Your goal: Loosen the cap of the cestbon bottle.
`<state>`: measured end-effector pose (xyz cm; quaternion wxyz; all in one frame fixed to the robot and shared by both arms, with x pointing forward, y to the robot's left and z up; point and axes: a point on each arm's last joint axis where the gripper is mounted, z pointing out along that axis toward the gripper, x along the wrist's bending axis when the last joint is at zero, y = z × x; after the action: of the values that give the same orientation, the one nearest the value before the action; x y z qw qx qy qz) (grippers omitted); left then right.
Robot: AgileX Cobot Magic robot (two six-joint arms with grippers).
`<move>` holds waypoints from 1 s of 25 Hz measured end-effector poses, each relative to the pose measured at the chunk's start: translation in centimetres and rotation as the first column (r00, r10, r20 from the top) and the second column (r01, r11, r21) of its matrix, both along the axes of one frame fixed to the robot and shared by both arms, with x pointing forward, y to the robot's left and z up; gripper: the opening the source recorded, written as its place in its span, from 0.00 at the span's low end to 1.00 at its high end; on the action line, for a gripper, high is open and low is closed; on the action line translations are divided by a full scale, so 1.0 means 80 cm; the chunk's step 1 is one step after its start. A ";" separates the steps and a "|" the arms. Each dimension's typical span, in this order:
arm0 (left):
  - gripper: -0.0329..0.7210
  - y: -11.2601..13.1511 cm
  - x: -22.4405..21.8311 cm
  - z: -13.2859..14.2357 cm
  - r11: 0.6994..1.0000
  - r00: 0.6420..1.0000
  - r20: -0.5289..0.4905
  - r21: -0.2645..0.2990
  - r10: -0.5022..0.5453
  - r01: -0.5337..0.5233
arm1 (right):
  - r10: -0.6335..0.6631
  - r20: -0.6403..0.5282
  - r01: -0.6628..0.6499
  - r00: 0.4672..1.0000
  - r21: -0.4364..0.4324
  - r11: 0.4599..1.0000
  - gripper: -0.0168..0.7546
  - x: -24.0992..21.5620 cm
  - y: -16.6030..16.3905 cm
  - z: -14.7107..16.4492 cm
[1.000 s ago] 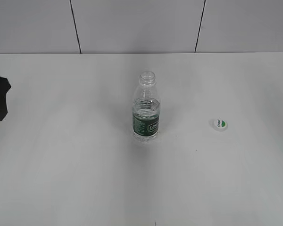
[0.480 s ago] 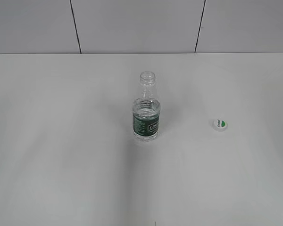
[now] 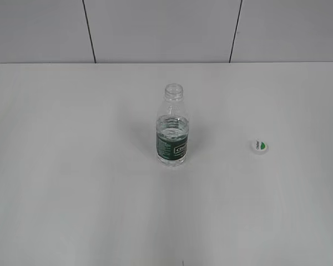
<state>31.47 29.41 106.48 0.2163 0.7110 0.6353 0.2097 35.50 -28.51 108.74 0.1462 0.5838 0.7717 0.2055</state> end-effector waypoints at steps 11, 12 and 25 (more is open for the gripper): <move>0.82 0.002 -0.031 -0.019 0.999 0.994 0.107 -0.038 -0.004 0.008 | -0.080 0.134 0.074 0.988 0.049 0.996 0.76 -0.063 -0.001 -0.025; 0.82 0.002 -0.034 -0.018 0.999 0.992 0.128 -0.043 -0.004 0.009 | -0.083 0.145 0.076 0.986 0.050 0.996 0.76 -0.067 -0.001 -0.028; 0.82 0.011 -0.093 -0.009 0.996 0.907 0.421 -0.084 0.009 0.029 | -0.090 0.308 0.081 0.947 0.042 0.996 0.76 -0.108 -0.004 -0.045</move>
<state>24.01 30.31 105.75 0.3807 0.6421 0.5786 0.3286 26.87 -28.80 105.11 0.2656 0.5792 0.7103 0.2992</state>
